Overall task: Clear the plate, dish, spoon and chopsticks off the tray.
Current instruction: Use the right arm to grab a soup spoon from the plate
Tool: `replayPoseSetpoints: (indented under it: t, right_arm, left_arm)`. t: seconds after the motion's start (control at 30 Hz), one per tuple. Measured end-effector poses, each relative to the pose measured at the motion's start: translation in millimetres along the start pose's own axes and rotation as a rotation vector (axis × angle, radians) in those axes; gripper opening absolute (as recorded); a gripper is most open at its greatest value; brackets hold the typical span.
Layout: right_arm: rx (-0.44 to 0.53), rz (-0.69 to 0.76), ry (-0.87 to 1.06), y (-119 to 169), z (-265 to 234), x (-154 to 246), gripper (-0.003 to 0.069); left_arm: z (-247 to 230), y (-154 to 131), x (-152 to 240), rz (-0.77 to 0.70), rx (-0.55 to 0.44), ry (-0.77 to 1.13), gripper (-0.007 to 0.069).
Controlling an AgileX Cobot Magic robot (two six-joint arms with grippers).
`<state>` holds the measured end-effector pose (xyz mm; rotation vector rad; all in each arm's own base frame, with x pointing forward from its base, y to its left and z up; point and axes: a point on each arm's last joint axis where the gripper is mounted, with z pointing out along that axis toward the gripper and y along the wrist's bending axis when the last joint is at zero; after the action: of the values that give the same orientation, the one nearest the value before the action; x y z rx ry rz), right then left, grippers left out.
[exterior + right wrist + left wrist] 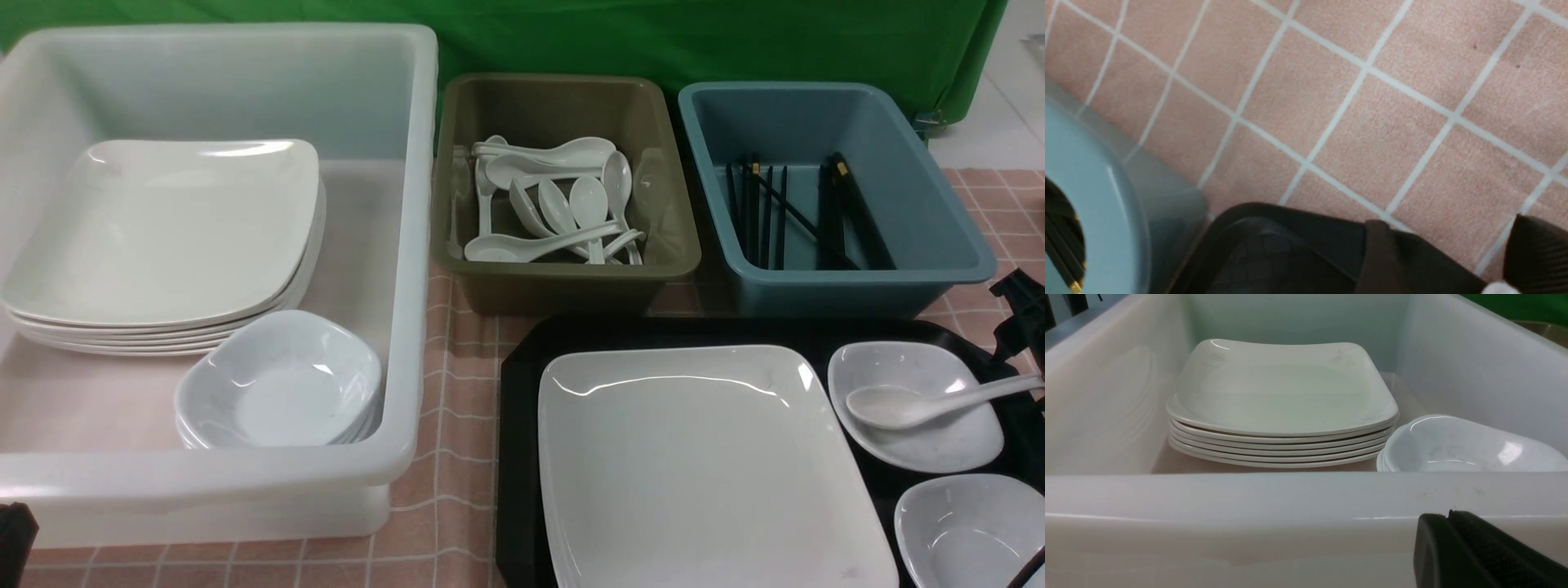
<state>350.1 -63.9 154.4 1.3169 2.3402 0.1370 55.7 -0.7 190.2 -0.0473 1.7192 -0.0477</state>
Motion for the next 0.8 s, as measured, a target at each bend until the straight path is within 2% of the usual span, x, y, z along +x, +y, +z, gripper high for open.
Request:
replayPoseSetpoints:
  t: [0.03, 0.13, 0.2, 0.4, 0.8]
  right_arm:
    - [-0.005, -0.012, -0.004, 0.7, -0.2, -0.6, 0.0397]
    - [-0.016, -0.064, -0.015, 2.5, -1.6, -2.5, 0.0233]
    - [-0.02, -0.077, -0.02, 2.7, -4.5, -3.9, 0.0181]
    - [-0.04, -0.083, -0.038, 4.9, -16.3, -6.6, 0.0179]
    - [-0.144, -0.092, -0.141, 12.7, -67.7, -17.3, 0.0173]
  left_arm:
    - [0.0, 0.0, 0.0, 0.0, 0.0, 0.0, 0.0004]
    - [0.0, 0.0, 0.0, 0.0, 0.0, 0.0, 0.0004]
    - [0.0, 0.0, 0.0, 0.0, 0.0, 0.0, 0.0004]
    - [0.0, 0.0, 0.0, 0.001, 0.0, 0.0, 0.0004]
    - [0.0, 0.0, 0.0, 0.001, 0.0, 0.0, 0.0004]
